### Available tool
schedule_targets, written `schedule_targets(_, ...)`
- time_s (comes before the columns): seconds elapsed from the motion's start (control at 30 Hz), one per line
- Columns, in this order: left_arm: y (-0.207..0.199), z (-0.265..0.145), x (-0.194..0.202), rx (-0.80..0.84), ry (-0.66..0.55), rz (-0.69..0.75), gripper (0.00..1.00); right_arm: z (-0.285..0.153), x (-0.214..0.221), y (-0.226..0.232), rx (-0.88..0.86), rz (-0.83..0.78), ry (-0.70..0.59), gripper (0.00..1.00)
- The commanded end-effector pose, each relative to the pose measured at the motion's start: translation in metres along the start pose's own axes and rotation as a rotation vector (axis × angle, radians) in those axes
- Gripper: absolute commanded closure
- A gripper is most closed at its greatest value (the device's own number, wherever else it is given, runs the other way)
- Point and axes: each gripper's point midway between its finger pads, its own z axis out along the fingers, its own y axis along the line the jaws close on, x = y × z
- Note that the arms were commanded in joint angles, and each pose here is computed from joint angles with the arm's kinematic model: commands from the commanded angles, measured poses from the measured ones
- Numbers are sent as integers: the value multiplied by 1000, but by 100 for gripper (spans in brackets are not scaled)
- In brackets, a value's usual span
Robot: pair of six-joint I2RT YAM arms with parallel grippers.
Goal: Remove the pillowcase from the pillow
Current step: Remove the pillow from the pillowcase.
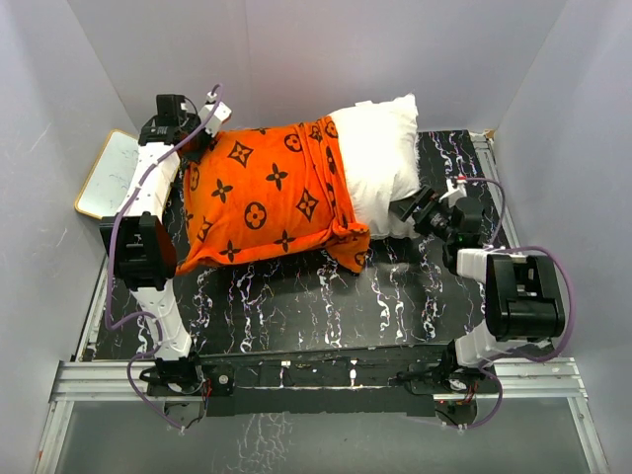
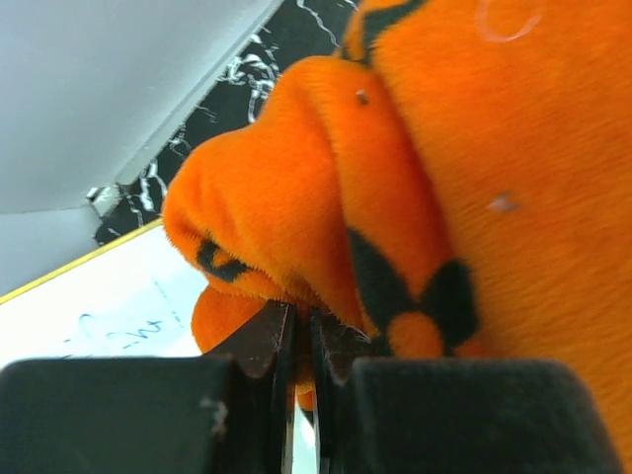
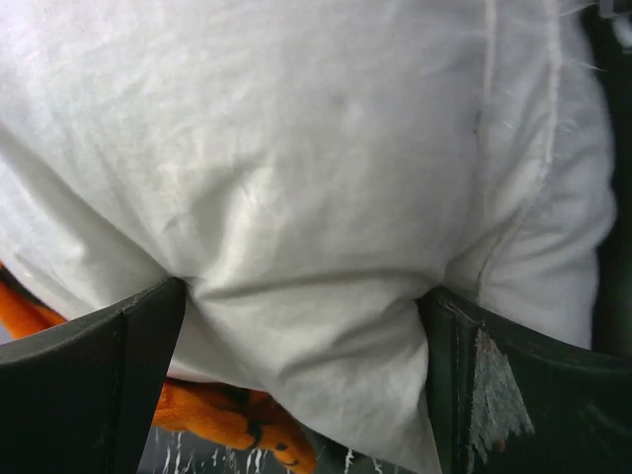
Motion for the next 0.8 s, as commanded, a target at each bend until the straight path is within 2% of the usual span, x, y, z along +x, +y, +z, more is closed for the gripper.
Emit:
schedule_targets(0.0, -62, -21, -31, 165, -94, 14, 100, 12, 16, 72, -289, -56, 95, 2)
schedule_targets(0.1, -73, -32, -41, 208, -125, 7, 100, 20, 14, 78, -317, -39, 86, 2)
schedule_targets(0.13, -75, -38, -47, 225, -138, 1, 100, 23, 10, 75, -292, -31, 75, 9)
schedule_targets(0.17, -74, -43, -52, 234, -149, -1, 100, 26, 6, 71, -258, -28, 67, 25)
schedule_targets(0.23, -70, -55, -62, 244, -179, 6, 100, 30, -6, 66, -196, -67, 37, 68)
schedule_targets(0.27, -66, -61, -67, 245, -199, 4, 97, 31, -12, 65, -164, -70, 25, 89)
schedule_targets(0.3, -63, -66, -72, 244, -218, 0, 83, 31, -18, 65, -141, -85, 15, 92)
schedule_targets(0.4, -50, -81, -84, 223, -247, 11, 30, 21, -39, 75, -95, -152, -69, 92)
schedule_targets(0.43, -45, -87, -87, 210, -254, 15, 18, 16, -49, 72, -47, -164, -108, 92)
schedule_targets(0.47, -40, -96, -91, 204, -269, 19, 11, 10, -61, 67, 18, -182, -165, 92)
schedule_targets(0.5, -38, -105, -93, 207, -279, 23, 6, 2, -73, 64, 78, -190, -221, 92)
schedule_targets(0.63, -56, -160, -92, 290, -298, 50, 3, -30, -105, 56, 246, -207, -389, 92)
schedule_targets(0.77, -131, -204, -37, 515, -195, 61, 3, -32, -104, 57, 275, -260, -386, 92)
